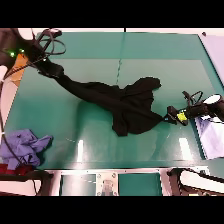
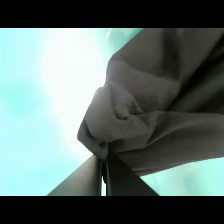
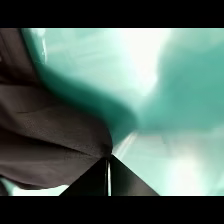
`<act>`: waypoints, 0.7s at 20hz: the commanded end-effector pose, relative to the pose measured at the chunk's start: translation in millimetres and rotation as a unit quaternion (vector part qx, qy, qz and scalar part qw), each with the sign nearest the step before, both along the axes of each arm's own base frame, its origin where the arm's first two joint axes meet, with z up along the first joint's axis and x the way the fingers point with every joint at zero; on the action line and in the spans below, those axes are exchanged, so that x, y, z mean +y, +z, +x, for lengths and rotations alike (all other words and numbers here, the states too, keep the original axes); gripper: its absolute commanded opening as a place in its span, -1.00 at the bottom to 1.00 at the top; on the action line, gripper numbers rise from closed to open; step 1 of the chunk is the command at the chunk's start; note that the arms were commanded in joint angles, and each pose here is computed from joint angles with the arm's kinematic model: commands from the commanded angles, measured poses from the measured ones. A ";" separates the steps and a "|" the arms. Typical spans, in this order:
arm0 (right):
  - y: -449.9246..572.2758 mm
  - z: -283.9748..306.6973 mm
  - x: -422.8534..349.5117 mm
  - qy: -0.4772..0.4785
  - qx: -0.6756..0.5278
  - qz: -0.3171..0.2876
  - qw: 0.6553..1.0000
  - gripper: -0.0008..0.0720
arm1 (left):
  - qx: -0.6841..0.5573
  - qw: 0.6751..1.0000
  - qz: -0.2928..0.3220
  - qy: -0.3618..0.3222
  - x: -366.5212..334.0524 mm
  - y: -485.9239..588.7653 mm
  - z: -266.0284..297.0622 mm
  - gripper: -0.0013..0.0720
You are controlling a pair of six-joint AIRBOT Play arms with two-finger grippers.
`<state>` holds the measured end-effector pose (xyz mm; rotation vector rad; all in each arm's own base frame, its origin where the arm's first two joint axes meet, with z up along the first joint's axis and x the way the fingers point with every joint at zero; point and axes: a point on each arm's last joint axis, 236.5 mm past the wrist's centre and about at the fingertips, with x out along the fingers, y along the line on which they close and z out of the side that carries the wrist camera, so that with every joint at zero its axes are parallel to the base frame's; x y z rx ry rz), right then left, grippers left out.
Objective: Fold the shirts.
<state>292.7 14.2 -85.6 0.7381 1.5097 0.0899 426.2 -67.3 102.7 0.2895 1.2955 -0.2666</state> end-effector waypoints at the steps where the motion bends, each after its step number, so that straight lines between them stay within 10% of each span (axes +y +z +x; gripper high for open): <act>1: 48.1 32.2 26.6 -0.004 -0.094 0.075 0.993 -0.94 | -0.014 0.999 -0.048 0.004 -5.1 10.2 -8.8 -0.91; 9: 278.7 73.1 52.1 0.044 -0.393 0.087 0.914 -0.94 | -0.173 0.971 -0.161 -0.019 -46.1 118.2 -21.5 -0.91; 14: 541.8 18.3 56.8 0.051 -0.681 -0.062 0.727 -0.94 | -0.565 0.802 -0.195 -0.013 -10.9 401.0 -134.8 -0.91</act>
